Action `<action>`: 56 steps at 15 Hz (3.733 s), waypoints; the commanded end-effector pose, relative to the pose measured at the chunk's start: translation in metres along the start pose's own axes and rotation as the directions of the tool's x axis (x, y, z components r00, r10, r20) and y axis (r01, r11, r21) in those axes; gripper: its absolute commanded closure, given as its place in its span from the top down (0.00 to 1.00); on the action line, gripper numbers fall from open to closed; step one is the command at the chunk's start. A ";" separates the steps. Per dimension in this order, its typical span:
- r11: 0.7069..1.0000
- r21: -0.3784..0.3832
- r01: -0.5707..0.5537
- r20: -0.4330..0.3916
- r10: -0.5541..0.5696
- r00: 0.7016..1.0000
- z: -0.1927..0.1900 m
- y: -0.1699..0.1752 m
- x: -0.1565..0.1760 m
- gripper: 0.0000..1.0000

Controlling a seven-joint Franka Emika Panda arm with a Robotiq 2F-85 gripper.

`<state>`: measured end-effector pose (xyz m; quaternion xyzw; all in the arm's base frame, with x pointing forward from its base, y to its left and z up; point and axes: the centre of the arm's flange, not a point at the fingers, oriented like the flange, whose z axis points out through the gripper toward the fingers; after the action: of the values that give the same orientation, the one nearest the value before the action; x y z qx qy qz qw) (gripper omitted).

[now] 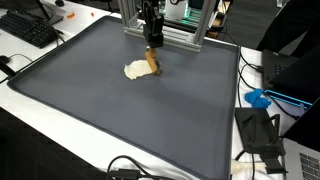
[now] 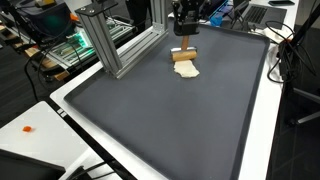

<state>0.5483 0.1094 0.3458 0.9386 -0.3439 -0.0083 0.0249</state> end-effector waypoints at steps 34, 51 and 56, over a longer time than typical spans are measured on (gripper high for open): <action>0.274 -0.036 0.961 -0.099 -0.958 0.270 0.032 -0.002 0.002 0.22; 0.538 -0.012 0.843 -0.229 -0.822 0.521 0.000 -0.002 0.011 0.22; 0.668 0.013 0.744 -0.253 -0.718 0.648 -0.031 0.005 0.016 0.22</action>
<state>0.5635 0.1016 0.3522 0.9880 0.1160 0.1015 0.0081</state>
